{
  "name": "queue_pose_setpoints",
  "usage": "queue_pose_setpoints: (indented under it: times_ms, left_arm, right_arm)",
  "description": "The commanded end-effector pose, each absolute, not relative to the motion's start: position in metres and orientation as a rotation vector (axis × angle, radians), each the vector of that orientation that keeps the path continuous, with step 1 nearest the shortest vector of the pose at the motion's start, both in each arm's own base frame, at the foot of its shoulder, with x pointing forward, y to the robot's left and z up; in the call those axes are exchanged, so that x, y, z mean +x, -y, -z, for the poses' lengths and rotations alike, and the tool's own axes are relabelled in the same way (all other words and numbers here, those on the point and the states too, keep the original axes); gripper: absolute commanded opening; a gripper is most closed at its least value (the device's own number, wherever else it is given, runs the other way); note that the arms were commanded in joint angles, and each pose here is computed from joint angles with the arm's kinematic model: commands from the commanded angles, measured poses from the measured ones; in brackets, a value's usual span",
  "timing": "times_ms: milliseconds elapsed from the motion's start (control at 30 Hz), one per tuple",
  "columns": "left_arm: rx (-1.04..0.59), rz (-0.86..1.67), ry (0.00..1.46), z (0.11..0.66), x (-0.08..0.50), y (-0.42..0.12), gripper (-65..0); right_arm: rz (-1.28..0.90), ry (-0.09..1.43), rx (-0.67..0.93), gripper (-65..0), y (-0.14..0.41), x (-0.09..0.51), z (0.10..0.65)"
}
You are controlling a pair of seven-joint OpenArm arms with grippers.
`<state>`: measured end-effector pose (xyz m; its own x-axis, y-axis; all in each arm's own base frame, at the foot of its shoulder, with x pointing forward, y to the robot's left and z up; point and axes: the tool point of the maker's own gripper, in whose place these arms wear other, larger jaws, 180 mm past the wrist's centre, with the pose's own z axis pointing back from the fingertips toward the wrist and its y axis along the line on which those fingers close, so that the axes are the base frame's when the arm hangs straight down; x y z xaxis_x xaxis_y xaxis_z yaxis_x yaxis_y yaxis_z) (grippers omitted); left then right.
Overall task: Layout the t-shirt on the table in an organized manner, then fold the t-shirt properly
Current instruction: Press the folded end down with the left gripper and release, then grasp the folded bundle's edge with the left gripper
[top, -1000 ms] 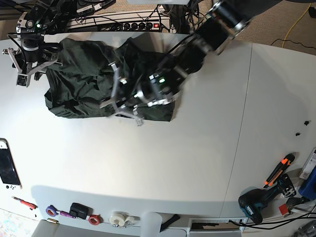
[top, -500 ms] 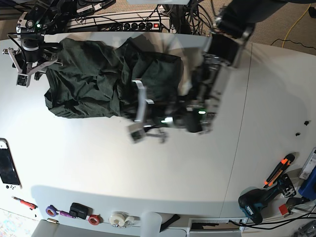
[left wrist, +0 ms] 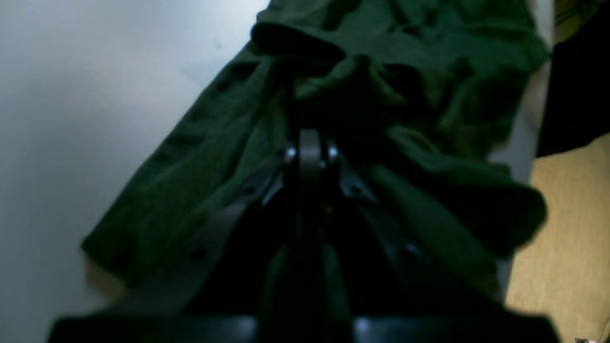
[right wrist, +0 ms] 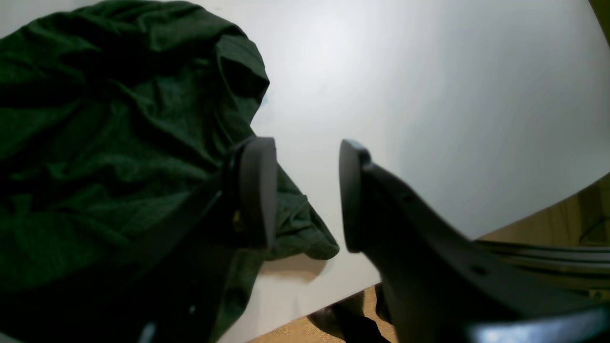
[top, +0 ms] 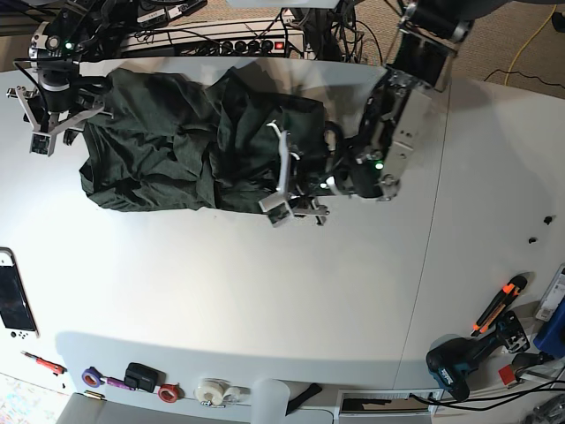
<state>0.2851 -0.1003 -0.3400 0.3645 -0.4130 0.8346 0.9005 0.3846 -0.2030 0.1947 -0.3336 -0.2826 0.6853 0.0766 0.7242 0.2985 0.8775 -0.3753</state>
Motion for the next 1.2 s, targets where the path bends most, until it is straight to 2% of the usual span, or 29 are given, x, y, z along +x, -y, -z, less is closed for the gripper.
queue_pose_setpoints:
  times_ms: [0,533,833,1167]
  left_arm:
    - [-0.784,0.95,0.84,0.321,0.294,0.11,-65.0]
    - [-0.871,0.865,0.779,0.342,0.3,0.137,-65.0]
    - [-0.989,0.815,0.765,0.332,0.302,0.183,-65.0]
    - [-1.085,0.806,0.918,0.298,0.311,0.205,-65.0]
  right_arm:
    - [0.121,0.848,-0.524,-42.9,0.337,0.198,0.272]
    - [0.122,0.845,-0.523,-42.9,0.337,0.198,0.272]
    - [0.122,0.845,-0.523,-42.9,0.337,0.198,0.272]
    - [0.12,0.852,-0.524,-42.9,0.337,0.199,0.271]
